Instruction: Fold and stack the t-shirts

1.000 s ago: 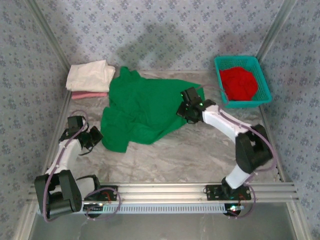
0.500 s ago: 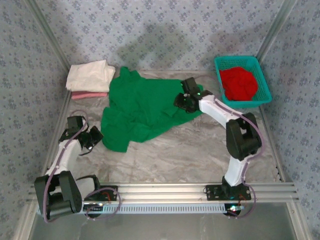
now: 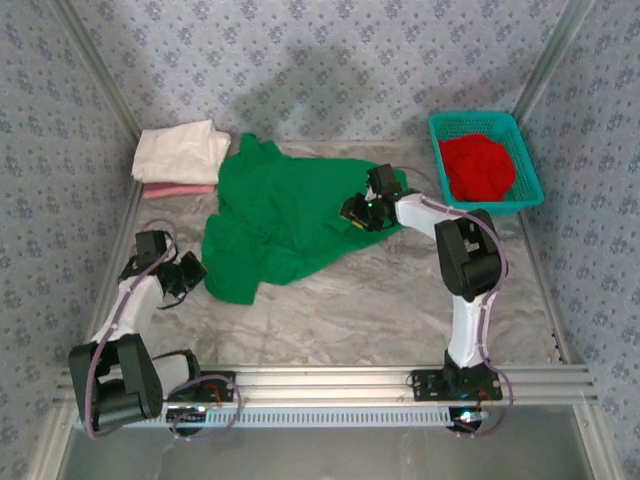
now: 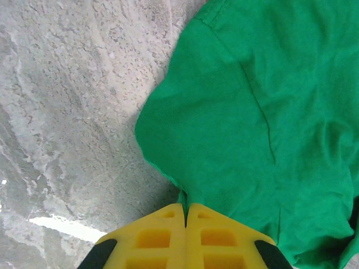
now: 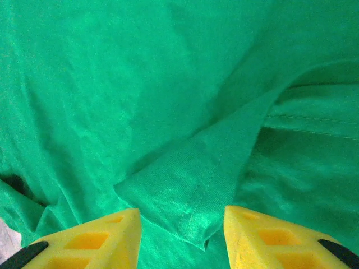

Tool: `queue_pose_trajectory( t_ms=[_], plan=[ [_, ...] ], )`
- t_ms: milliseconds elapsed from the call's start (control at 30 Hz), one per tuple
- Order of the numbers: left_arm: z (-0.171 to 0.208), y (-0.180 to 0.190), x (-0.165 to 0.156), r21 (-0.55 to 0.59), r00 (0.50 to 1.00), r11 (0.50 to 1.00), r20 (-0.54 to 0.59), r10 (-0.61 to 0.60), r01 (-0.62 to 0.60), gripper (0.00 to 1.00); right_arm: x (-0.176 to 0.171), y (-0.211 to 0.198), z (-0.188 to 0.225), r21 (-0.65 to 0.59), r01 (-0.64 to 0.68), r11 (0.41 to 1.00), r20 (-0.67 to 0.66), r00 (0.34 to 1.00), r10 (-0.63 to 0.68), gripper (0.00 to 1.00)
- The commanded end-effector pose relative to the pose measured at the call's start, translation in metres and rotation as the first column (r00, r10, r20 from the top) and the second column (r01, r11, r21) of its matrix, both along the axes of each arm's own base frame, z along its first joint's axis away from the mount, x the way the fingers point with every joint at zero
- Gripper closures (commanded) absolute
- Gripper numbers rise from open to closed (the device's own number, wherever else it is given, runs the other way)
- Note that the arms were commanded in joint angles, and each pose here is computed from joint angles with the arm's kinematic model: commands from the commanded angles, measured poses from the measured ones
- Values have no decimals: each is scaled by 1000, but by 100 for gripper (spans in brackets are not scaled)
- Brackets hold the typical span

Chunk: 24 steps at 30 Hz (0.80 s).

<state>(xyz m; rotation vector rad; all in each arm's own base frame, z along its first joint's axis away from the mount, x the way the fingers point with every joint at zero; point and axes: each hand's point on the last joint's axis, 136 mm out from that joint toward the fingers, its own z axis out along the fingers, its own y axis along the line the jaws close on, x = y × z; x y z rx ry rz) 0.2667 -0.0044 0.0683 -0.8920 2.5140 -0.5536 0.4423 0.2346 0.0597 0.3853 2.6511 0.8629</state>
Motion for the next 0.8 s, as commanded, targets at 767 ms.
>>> queue_pose_trajectory(
  t_ms=[767],
  plan=[
    [7,0,8,11,999,1000,48,-11,10,100,-3,18,-8,43,101,994,-12,995,-101,75]
  ],
)
